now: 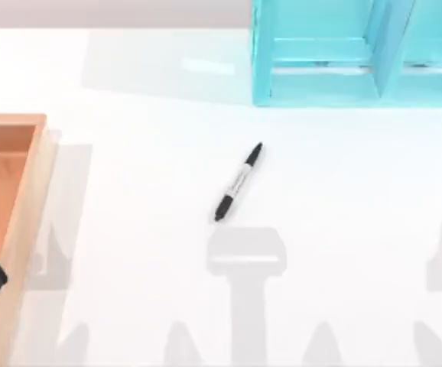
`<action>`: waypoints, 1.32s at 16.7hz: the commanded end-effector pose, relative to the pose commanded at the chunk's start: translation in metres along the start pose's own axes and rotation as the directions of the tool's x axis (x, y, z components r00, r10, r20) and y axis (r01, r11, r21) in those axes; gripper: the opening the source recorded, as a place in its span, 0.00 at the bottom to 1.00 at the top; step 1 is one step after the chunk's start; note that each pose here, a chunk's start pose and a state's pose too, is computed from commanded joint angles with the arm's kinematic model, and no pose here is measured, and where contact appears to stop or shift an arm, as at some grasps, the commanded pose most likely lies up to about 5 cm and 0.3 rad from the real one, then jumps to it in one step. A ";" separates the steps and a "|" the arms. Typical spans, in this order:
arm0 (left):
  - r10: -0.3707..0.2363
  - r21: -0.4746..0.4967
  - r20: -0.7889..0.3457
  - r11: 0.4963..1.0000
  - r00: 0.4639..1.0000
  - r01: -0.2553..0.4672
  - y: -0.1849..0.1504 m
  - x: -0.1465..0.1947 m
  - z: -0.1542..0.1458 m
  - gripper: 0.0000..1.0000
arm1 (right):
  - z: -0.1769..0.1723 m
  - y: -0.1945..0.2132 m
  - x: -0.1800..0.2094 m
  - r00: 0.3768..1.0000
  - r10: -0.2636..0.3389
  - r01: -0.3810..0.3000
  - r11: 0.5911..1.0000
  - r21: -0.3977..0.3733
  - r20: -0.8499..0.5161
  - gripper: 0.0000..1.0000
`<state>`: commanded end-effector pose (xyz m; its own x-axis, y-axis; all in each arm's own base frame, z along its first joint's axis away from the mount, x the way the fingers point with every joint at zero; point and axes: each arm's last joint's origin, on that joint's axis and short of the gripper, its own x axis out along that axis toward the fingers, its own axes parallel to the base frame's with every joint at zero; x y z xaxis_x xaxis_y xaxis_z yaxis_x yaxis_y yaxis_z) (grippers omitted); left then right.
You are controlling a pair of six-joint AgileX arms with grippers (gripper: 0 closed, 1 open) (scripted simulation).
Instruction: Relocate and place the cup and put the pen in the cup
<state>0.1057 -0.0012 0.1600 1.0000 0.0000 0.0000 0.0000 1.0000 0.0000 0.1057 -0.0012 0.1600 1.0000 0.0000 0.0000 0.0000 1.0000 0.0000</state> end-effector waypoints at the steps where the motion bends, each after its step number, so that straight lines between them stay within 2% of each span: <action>1: 0.000 0.000 0.000 1.000 1.000 0.000 0.000 0.000 0.000 1.00 | 0.000 0.000 0.000 1.000 0.000 0.000 1.000 0.000 0.000 1.00; 3: -0.002 0.002 -0.009 1.000 1.000 0.002 0.000 0.000 0.001 1.00 | 0.000 0.000 0.000 1.000 0.000 0.000 1.000 0.000 0.000 1.00; 6: 0.012 0.020 -0.089 1.000 0.996 -0.010 0.001 0.002 0.015 1.00 | 0.000 0.000 0.000 1.000 0.000 0.000 1.000 0.000 0.000 1.00; 9: 0.043 0.046 -0.235 0.998 0.971 -0.033 0.005 0.009 0.042 1.00 | 0.000 0.000 0.000 1.000 0.000 0.000 1.000 0.000 0.000 1.00; 11: 0.063 0.064 -0.369 0.997 0.927 -0.042 0.008 0.021 0.061 1.00 | 0.000 0.000 0.000 1.000 0.000 0.000 1.000 0.000 0.000 1.00; 15: 0.084 0.088 -0.643 0.995 0.762 -0.036 0.018 0.060 0.092 1.00 | 0.000 0.000 0.000 1.000 0.000 0.000 1.000 0.000 0.000 1.00; 19: 0.079 0.085 -0.849 0.996 0.522 -0.013 0.032 0.112 0.107 1.00 | 0.000 0.000 0.000 1.000 0.000 0.000 1.000 0.000 0.000 1.00; 22: 0.062 0.065 -0.942 0.998 0.329 -0.002 0.046 0.150 0.106 1.00 | 0.000 0.000 0.000 1.000 0.000 0.000 1.000 0.000 0.000 1.00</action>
<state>0.2559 0.0447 0.2664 0.3290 0.0615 -0.9423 -0.0019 0.9979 0.0645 0.1057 -0.0012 0.1600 1.0000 0.0000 0.0000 0.0000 1.0000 0.0000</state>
